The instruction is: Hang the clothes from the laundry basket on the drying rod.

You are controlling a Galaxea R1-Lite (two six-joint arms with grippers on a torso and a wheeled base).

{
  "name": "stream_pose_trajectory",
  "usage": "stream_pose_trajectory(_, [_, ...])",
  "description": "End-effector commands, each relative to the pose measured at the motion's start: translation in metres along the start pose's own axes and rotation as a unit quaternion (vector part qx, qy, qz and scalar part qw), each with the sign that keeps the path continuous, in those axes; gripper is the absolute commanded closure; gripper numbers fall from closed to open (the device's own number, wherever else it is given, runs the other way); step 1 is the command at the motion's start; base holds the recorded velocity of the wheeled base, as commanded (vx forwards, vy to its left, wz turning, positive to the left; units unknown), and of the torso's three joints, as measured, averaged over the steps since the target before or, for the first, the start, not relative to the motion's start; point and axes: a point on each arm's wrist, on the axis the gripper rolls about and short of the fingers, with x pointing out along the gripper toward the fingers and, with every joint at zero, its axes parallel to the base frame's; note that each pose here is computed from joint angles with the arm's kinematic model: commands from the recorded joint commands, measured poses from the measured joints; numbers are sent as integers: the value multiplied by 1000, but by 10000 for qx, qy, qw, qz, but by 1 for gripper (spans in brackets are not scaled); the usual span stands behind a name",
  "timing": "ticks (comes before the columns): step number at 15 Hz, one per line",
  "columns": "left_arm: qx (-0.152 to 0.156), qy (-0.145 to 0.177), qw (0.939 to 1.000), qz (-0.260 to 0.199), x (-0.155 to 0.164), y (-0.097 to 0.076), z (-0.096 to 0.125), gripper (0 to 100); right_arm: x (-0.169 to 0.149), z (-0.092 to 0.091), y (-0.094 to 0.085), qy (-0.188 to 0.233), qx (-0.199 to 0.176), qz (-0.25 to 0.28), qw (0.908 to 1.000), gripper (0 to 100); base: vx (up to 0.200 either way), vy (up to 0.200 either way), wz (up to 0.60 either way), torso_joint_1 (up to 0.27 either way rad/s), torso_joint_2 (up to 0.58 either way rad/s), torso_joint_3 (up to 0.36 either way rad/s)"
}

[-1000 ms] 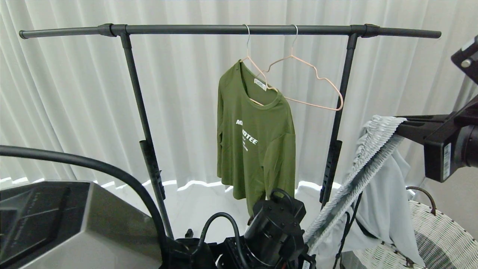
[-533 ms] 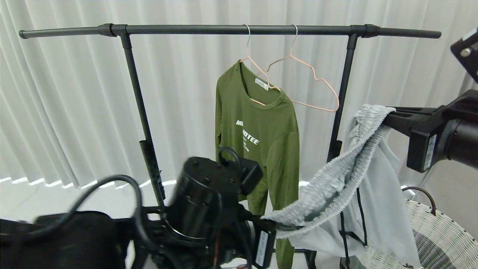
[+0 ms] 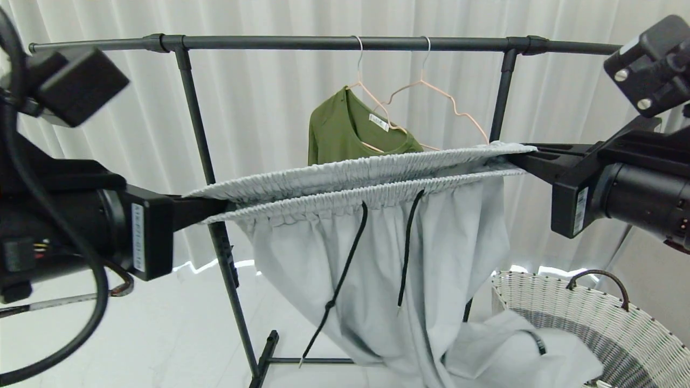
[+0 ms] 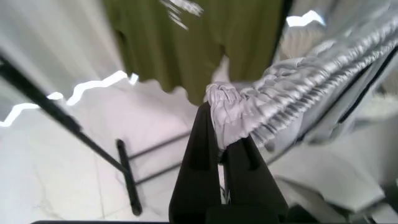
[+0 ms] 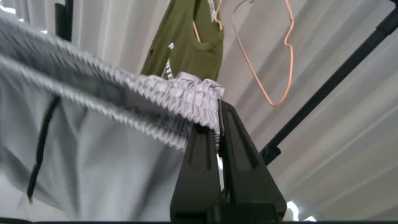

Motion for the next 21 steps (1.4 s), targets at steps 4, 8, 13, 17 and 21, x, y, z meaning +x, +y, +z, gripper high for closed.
stream_pose_trajectory(4, [381, -265, 9988, 169, -21, 7, 4, 100, 2, 0, -9, 76, -114, -256, 9996, 100, 0, 0, 0, 0, 0, 0])
stream_pose_trajectory(8, [585, -586, 9963, 231, -21, 5, 29, 100, -19, 13, -32, 283, -144, -473, 9984, 100, 0, 0, 0, 0, 0, 0])
stream_pose_trajectory(13, [681, -1077, 9908, -452, -32, -17, 52, 100, -44, 72, -57, 482, 8, -412, 9980, 100, 0, 0, 0, 0, 0, 0])
stream_pose_trajectory(17, [708, -1369, 9852, -745, -18, -37, 71, 100, -68, 76, -64, 655, 0, -319, 9973, 100, 0, 0, 0, 0, 0, 0])
stream_pose_trajectory(21, [656, -1542, 9825, -816, -8, -50, 83, 100, -114, 63, -71, 1076, 269, -114, 9938, 100, 0, 0, 0, 0, 0, 0])
